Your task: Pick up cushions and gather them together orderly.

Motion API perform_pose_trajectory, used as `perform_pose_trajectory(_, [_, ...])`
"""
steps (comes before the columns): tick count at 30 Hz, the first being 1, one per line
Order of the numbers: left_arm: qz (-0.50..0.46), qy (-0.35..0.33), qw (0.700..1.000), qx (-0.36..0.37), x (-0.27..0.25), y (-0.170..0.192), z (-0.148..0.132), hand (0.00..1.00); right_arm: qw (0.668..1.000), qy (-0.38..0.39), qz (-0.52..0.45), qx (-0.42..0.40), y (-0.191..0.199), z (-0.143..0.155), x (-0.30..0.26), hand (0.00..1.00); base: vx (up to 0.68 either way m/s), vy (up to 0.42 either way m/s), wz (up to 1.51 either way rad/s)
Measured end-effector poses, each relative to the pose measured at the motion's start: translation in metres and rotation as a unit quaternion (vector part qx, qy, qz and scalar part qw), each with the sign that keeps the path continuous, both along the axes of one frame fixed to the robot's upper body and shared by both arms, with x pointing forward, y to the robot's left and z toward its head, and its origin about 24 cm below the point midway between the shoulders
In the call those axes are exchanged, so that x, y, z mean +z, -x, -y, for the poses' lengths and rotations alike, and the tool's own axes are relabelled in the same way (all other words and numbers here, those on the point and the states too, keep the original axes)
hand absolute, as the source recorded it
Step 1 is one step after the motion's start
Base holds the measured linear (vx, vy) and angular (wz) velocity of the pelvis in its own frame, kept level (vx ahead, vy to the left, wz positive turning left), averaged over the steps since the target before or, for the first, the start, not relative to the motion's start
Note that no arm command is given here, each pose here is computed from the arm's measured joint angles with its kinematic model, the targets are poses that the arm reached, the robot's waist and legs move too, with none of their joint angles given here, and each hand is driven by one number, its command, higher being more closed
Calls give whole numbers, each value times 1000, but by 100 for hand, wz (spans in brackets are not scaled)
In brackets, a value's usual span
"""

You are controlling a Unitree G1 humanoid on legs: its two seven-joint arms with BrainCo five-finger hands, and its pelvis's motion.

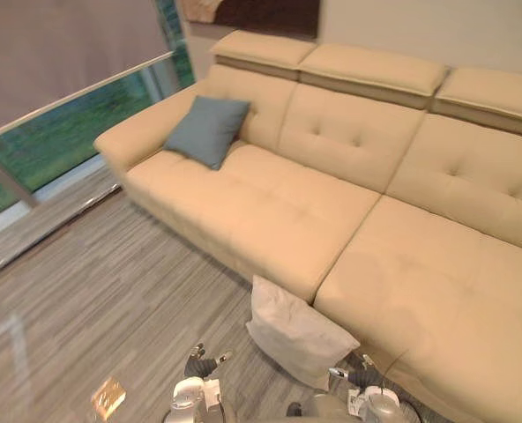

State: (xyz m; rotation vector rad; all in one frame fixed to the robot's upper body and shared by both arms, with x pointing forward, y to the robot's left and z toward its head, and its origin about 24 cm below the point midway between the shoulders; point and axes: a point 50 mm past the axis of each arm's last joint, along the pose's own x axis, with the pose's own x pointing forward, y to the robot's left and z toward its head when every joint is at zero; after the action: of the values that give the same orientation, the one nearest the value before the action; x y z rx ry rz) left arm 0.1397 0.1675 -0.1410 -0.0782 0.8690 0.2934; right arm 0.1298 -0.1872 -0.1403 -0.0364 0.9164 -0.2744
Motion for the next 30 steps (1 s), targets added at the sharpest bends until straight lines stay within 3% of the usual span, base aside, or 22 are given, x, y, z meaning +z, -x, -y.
perform_pose_trajectory(3, [-13,3,1000,-1,-3,4,1,0,1000,4,-11,-3,7,3,-2,0,298,288,-100])
perform_pose_trajectory(6, [-23,-9,1000,6,-5,8,-10,0,999,-20,-29,-7,17,-12,-8,0,305,308,-76])
perform_pose_trajectory(13, [-34,-12,999,2,-7,11,-11,0,1000,-20,-18,-6,9,-13,-6,0,128,170,-88])
perform_pose_trajectory(15, [-43,1,999,-26,-10,14,8,0,999,6,-32,-34,19,11,-8,0,230,-193,-46])
perform_pose_trajectory(18, [-35,-3,999,-23,-8,10,5,0,998,1,-29,-51,19,12,-8,0,36,-94,-4])
perform_pose_trajectory(21, [44,-44,998,-11,17,-34,-21,0,998,-12,38,-52,-28,4,8,0,-206,-21,-57])
perform_pose_trajectory(24, [121,-85,989,21,51,-79,-50,0,987,8,141,-80,-77,19,44,0,-219,20,-48])
perform_pose_trajectory(28, [216,-74,971,63,94,-129,-50,0,967,23,224,-118,-115,39,81,0,-220,-46,9])
perform_pose_trajectory(30, [227,-69,969,74,98,-130,-49,0,963,19,241,-122,-119,37,87,0,-196,-14,10])
